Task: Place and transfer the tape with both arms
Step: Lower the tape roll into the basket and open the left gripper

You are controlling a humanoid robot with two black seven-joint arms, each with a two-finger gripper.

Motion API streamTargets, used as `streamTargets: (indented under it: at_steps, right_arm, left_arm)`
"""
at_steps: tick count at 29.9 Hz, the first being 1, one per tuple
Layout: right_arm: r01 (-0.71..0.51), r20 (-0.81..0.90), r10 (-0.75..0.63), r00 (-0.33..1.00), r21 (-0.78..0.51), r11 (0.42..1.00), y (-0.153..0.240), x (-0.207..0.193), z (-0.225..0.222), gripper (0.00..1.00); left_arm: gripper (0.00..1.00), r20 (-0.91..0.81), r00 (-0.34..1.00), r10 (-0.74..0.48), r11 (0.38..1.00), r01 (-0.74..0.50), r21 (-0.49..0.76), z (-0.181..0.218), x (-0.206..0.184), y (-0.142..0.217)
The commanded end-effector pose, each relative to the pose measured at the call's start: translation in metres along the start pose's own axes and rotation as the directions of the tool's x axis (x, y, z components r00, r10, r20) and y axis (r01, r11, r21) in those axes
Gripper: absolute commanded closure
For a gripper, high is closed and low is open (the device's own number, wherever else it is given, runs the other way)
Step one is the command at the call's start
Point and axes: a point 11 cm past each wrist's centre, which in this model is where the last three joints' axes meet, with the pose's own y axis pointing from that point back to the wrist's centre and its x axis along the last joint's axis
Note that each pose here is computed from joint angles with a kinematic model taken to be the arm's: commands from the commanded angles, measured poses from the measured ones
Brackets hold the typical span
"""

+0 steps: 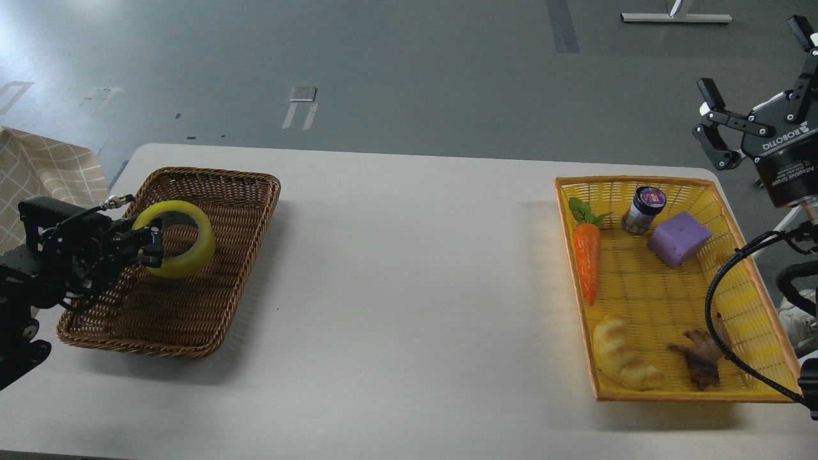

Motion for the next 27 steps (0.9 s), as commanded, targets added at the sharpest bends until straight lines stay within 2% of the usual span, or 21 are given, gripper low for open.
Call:
streamTargets:
  at_steps: [1, 4, 7, 9, 10, 11, 16, 17, 21, 23, 27]
  right_arm:
    - [-0.003, 0.002, 0.003, 1.000, -0.005, 1.000, 0.0013, 0.0006, 0.0018, 0.00]
    - [-0.005, 0.002, 0.005, 1.000, -0.005, 1.000, 0.0019, 0.0011, 0.0018, 0.00]
    - [-0.006, 0.002, 0.006, 1.000, -0.009, 1.000, 0.0023, 0.0014, 0.0031, 0.00]
    - [-0.005, 0.000, 0.005, 1.000, -0.008, 1.000, 0.0019, 0.0014, 0.0023, 0.00]
    - [-0.005, 0.000, 0.005, 1.000, -0.008, 1.000, 0.0019, 0.0014, 0.0023, 0.00]
    - [-0.005, 0.000, 0.005, 1.000, -0.009, 1.000, 0.0019, 0.0014, 0.0025, 0.00]
    - [-0.004, 0.001, 0.004, 1.000, -0.008, 1.000, 0.0017, 0.0008, 0.0025, 0.00]
    - [-0.003, 0.002, 0.003, 1.000, -0.009, 1.000, 0.0015, 0.0003, 0.0033, 0.00]
    - [-0.003, 0.005, 0.003, 1.000, -0.008, 1.000, 0.0014, -0.0001, 0.0040, 0.00]
    - [-0.004, 0.004, 0.004, 1.000, -0.007, 1.000, 0.0016, 0.0004, 0.0032, 0.00]
    - [-0.006, 0.005, 0.006, 1.000, -0.012, 1.000, 0.0029, 0.0007, 0.0049, 0.00]
  left_arm:
    - [1.00, -0.001, 1.000, -0.002, 1.000, 0.002, -0.002, 0.0007, -0.0016, -0.0004]
    - [1.00, -0.010, 1.000, -0.010, 1.000, 0.011, 0.005, -0.0002, -0.0063, -0.0025]
    - [0.92, -0.015, 1.000, -0.012, 1.000, 0.012, -0.003, 0.0028, -0.0078, -0.0036]
    - [0.70, -0.019, 1.000, -0.006, 1.000, 0.006, -0.015, 0.0035, -0.0059, -0.0039]
    - [0.62, -0.020, 1.000, -0.004, 1.000, 0.004, -0.017, 0.0043, -0.0058, -0.0041]
    - [0.45, -0.023, 1.000, 0.005, 1.000, -0.005, -0.019, 0.0053, -0.0047, -0.0046]
    - [0.13, -0.032, 0.998, 0.058, 0.998, -0.059, -0.020, 0.0081, -0.0034, -0.0068]
    - [0.10, -0.034, 0.998, 0.058, 0.998, -0.058, -0.020, 0.0078, -0.0037, -0.0069]
    - [0.09, -0.034, 0.998, 0.054, 0.998, -0.054, -0.009, 0.0011, -0.0063, -0.0074]
    - [0.04, -0.035, 0.998, 0.056, 0.998, -0.058, -0.034, 0.0038, -0.0069, -0.0072]
    - [0.03, -0.037, 0.997, 0.068, 0.996, -0.070, -0.052, 0.0060, -0.0063, -0.0071]
